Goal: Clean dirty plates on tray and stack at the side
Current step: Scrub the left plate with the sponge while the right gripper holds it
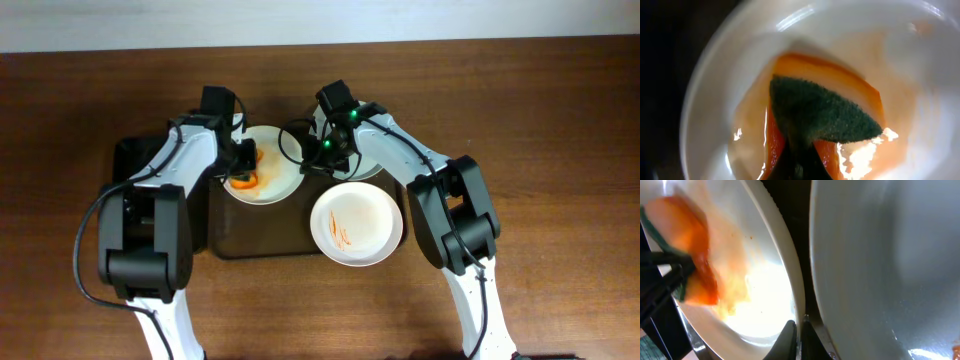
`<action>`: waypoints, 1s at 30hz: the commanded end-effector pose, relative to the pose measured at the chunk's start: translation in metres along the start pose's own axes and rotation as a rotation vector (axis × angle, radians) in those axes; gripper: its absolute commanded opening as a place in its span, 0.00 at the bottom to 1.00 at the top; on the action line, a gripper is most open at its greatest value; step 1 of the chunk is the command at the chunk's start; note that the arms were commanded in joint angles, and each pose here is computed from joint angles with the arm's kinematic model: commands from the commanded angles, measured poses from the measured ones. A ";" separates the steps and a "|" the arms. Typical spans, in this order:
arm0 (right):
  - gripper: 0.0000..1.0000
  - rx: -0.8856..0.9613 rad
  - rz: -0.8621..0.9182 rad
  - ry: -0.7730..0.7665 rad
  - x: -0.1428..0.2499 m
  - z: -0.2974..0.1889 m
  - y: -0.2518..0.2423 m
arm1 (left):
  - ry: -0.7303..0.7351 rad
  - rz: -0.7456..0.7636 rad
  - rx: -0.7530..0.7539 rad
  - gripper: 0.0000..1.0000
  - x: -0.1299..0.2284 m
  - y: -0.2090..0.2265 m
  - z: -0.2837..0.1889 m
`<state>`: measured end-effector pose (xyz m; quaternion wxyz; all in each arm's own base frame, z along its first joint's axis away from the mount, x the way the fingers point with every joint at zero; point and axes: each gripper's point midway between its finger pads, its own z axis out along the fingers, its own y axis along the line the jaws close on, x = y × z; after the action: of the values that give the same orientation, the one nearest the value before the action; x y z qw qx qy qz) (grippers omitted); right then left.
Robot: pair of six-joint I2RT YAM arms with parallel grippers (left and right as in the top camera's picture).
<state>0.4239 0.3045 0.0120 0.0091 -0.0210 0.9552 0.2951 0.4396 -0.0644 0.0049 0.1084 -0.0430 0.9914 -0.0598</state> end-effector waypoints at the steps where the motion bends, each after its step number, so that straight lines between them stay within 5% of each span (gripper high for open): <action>1: 0.04 0.045 -0.012 0.020 0.006 0.010 -0.016 | 0.001 -0.145 -0.215 0.00 0.012 0.047 0.040; 5: 0.04 0.046 -0.013 0.023 0.007 0.011 -0.015 | -0.044 -0.084 -0.159 0.00 -0.001 0.024 0.040; 10: 0.04 0.047 -0.015 0.026 0.008 0.011 -0.016 | -0.096 0.259 0.156 0.00 -0.013 -0.055 0.039; 14: 0.04 0.048 -0.021 0.026 0.008 0.011 -0.016 | -0.030 0.474 0.197 0.00 0.013 -0.077 0.040; 28: 0.04 0.048 -0.021 0.026 0.008 0.011 -0.016 | 0.455 0.184 0.182 0.00 0.109 0.000 0.011; 30: 0.04 0.047 -0.021 0.026 0.008 0.011 -0.016 | 0.482 0.122 0.278 0.00 0.113 -0.010 0.003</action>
<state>0.4121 0.3095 0.0091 0.0032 -0.0602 0.9547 0.2915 0.3665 -0.0932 0.0057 -0.0388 0.0926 0.9792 -0.1763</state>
